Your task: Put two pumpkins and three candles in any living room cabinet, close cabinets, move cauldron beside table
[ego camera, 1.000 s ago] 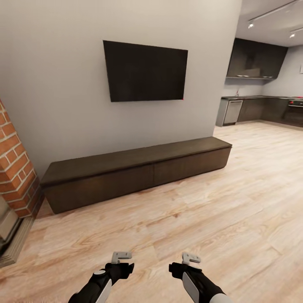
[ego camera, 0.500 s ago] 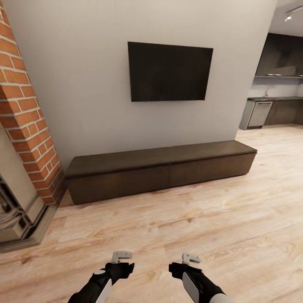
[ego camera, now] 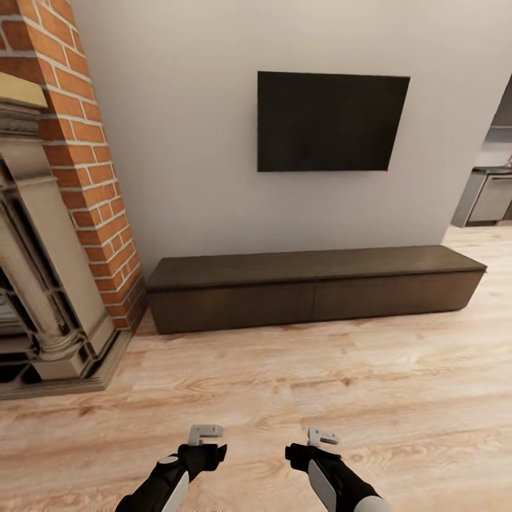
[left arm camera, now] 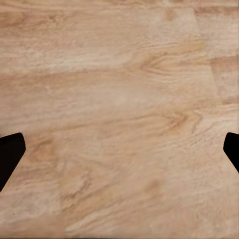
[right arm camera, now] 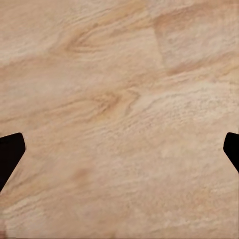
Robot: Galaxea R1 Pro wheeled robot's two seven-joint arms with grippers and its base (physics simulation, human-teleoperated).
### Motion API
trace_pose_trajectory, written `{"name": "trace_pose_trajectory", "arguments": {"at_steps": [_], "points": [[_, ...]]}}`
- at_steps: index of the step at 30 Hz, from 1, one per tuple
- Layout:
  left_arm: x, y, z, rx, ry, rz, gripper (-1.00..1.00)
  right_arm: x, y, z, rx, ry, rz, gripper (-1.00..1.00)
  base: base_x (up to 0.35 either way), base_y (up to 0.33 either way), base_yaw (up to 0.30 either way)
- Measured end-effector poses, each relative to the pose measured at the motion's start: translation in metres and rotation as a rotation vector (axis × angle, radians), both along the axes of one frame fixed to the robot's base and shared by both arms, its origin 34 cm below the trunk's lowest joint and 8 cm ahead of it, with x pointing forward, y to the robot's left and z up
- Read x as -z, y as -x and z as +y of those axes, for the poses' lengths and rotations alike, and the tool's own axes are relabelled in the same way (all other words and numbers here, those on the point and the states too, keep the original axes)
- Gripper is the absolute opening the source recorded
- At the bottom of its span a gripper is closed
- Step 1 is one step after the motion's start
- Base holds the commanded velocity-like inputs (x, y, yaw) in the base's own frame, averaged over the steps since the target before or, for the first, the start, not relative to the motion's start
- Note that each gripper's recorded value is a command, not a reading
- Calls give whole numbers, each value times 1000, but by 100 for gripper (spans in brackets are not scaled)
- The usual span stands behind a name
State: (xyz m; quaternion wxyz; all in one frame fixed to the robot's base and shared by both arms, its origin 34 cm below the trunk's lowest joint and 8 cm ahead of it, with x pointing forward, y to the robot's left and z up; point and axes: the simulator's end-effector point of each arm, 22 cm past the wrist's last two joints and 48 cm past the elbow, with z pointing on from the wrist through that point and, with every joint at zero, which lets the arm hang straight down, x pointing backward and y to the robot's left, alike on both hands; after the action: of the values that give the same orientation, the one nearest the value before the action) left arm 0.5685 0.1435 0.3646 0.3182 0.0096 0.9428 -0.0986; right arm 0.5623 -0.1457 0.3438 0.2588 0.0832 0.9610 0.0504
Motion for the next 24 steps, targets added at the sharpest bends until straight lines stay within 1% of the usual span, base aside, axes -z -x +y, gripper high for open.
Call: {"name": "trace_pose_trajectory", "arguments": {"at_steps": [7,11,15,24], "points": [[0,0,0,0,0,1,100,0,0,0,0,0,0,100,0,-186,285],[0,0,0,0,0,1,100,-1,-1,0,3,0,-7,100,14,-37,90],[0,0,0,-1,0,1,100,2,1,-2,5,4,-7,100,198,-6,13],[0,1,0,-2,1,2,100,4,3,-4,12,6,-8,100,296,0,1]]}}
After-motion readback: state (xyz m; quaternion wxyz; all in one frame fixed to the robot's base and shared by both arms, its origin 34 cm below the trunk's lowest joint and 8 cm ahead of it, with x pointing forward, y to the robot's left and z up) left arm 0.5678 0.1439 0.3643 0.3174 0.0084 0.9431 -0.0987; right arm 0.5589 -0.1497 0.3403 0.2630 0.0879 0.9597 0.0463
